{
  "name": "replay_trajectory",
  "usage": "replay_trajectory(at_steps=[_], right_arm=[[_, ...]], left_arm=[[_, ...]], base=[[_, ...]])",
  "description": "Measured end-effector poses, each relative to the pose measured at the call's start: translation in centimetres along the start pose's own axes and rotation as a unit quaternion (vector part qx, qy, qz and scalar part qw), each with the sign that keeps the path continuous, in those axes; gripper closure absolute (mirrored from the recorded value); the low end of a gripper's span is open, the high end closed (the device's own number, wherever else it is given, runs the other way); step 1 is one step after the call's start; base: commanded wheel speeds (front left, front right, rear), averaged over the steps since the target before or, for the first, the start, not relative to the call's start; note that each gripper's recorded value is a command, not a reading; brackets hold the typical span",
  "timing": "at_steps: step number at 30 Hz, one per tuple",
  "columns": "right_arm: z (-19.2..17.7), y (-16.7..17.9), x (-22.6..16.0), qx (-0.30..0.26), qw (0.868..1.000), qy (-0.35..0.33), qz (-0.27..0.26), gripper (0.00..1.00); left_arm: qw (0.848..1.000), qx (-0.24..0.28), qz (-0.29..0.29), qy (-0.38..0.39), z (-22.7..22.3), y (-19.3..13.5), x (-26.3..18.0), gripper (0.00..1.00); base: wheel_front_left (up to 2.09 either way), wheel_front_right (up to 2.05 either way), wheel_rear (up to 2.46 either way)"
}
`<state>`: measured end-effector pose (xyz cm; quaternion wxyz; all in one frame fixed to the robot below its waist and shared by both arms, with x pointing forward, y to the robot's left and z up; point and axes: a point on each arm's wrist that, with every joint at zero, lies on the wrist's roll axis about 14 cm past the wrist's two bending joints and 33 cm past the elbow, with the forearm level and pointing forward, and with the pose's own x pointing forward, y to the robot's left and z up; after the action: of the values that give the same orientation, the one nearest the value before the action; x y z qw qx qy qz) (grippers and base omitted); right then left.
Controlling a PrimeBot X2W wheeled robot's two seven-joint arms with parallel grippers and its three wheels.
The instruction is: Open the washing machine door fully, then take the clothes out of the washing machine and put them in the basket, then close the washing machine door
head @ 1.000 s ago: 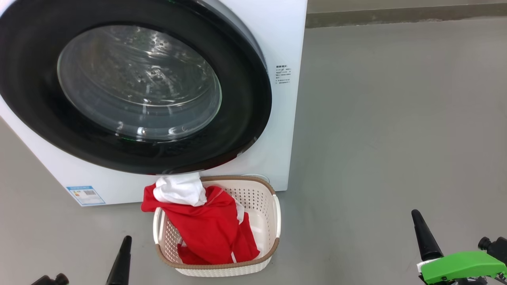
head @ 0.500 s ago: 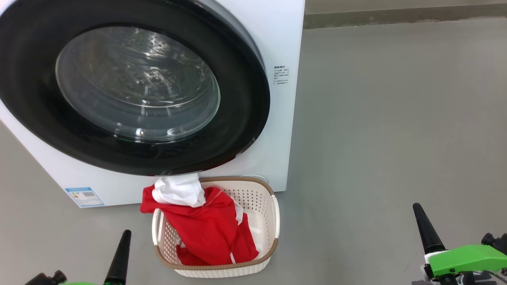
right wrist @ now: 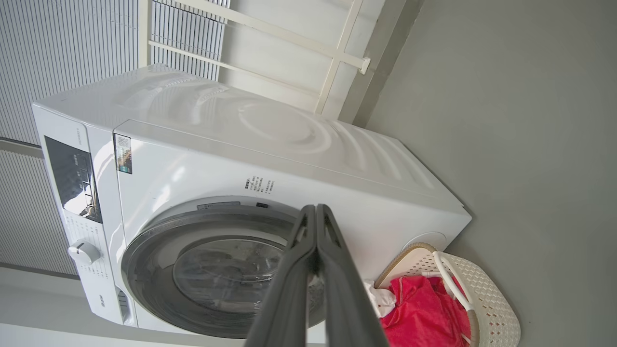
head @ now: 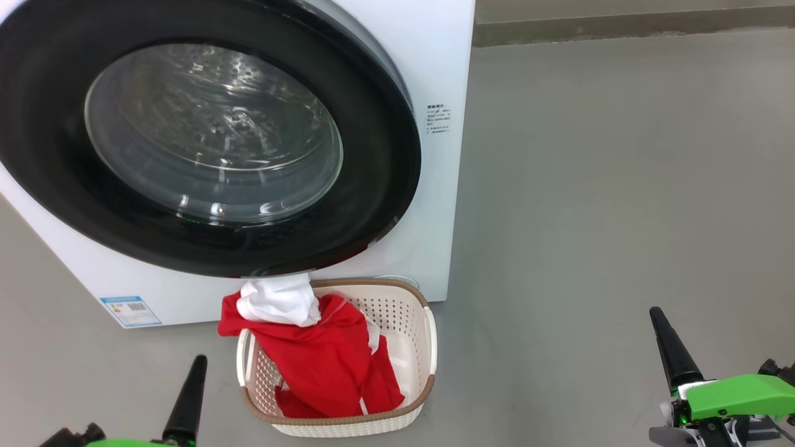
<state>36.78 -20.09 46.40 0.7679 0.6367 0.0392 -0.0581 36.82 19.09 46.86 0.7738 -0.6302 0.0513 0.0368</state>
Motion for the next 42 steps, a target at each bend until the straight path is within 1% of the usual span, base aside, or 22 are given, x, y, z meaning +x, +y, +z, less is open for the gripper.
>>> replay_trajectory(at_steps=[20,23,42], right_arm=[[0.4,1.4,0.4,0.095,0.995,0.008,0.024,1.00],[0.4,1.7,0.6,0.102,0.994,0.007,0.029,1.00],[0.5,1.7,0.6,0.102,0.994,0.006,0.030,1.00]], left_arm=[[0.995,-0.098,-0.025,0.008,0.0,-1.5,0.8,1.00],[0.995,-0.101,-0.025,0.008,0.0,-1.5,0.8,1.00],[0.995,-0.101,-0.025,0.007,0.0,-1.5,0.8,1.00]], base=[[0.00,0.00,0.00],[0.00,0.00,0.00],[0.00,0.00,0.00]])
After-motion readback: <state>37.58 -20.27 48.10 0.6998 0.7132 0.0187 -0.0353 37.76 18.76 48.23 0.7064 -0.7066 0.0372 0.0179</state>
